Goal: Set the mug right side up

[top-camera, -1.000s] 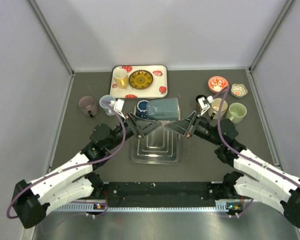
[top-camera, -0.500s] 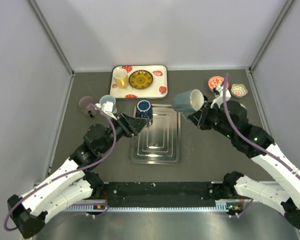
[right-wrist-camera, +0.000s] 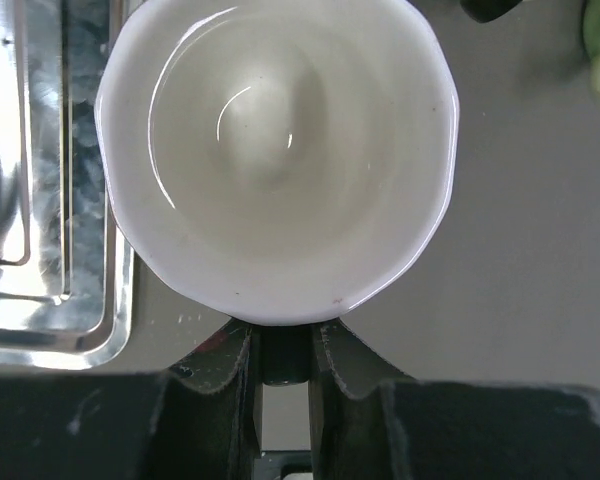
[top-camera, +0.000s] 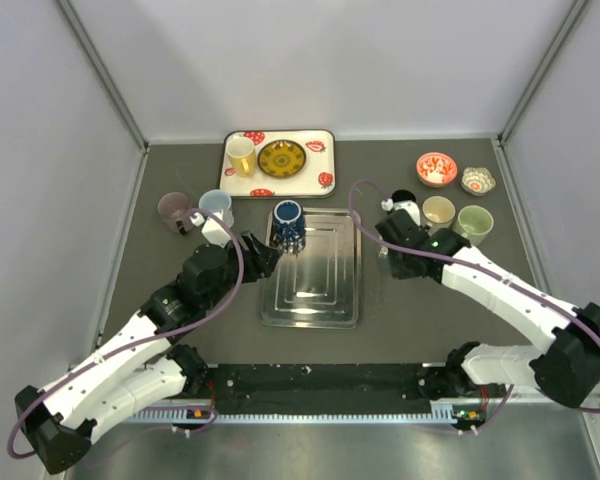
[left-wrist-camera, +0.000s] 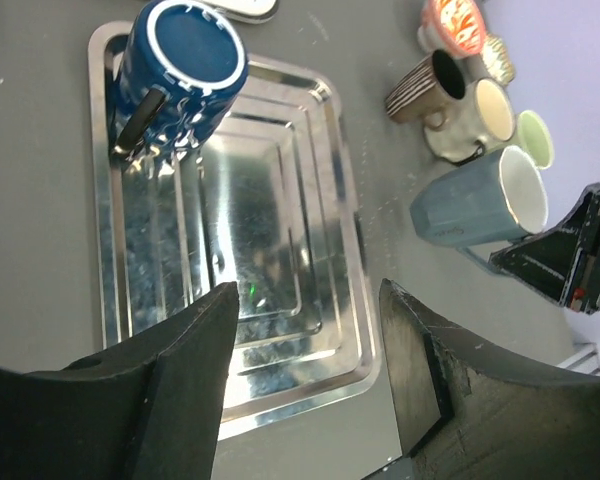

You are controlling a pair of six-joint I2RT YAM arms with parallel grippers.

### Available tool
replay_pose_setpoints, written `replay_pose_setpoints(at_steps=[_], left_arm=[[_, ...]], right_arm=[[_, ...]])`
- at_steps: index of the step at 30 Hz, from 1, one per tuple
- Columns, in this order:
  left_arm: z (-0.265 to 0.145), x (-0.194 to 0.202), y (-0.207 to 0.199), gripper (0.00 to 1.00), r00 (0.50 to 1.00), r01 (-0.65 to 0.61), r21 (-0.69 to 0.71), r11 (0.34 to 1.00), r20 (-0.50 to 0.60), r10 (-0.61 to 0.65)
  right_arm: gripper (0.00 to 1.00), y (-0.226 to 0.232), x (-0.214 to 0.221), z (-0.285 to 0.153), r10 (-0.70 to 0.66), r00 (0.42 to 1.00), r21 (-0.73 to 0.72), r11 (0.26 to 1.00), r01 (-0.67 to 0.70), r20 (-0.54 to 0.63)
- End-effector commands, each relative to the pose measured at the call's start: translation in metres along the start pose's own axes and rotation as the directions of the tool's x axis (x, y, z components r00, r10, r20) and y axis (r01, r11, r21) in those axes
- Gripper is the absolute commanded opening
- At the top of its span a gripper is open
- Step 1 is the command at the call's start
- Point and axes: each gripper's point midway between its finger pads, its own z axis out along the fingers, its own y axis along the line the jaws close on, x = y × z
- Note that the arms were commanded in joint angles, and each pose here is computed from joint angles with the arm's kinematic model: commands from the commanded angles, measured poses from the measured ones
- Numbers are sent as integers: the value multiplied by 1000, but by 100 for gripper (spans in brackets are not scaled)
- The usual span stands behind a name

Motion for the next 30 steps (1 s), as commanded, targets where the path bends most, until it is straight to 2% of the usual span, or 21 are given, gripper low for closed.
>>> replay_pose_setpoints(at_steps=[1, 7, 16, 18, 19, 22, 25, 30], left_arm=[[1, 2, 10, 63, 999, -50, -45, 998, -12, 49], [2, 4, 16, 64, 998, -65, -62, 996, -10, 64], [13, 8, 17, 64, 996, -87, -76, 993, -30, 84], [17, 8, 17, 64, 995, -92, -81, 992, -32, 90], [19, 9, 20, 65, 994, -103, -98, 990, -35, 100], [23, 8, 27, 70, 991, -135, -142, 981, -45, 130], [28, 6, 42, 78, 983, -183, -226, 957, -57, 174], [43, -5, 54, 84, 954, -298, -313, 902, -104, 280]], right_arm=[[0, -1, -32, 14, 17, 995, 66, 998, -24, 99], [0, -15, -27, 39, 25, 998, 125, 992, -32, 50], [0, -25, -23, 61, 75, 997, 90, 993, -74, 1], [9, -25, -21, 64, 73, 997, 85, 994, -71, -12], [24, -24, -20, 64, 71, 997, 78, 995, -70, -15], [47, -23, -22, 57, 92, 996, 58, 994, -93, 3], [59, -21, -27, 44, 117, 993, 21, 993, -118, 35], [66, -11, -41, 1, 128, 986, -65, 991, -121, 107]])
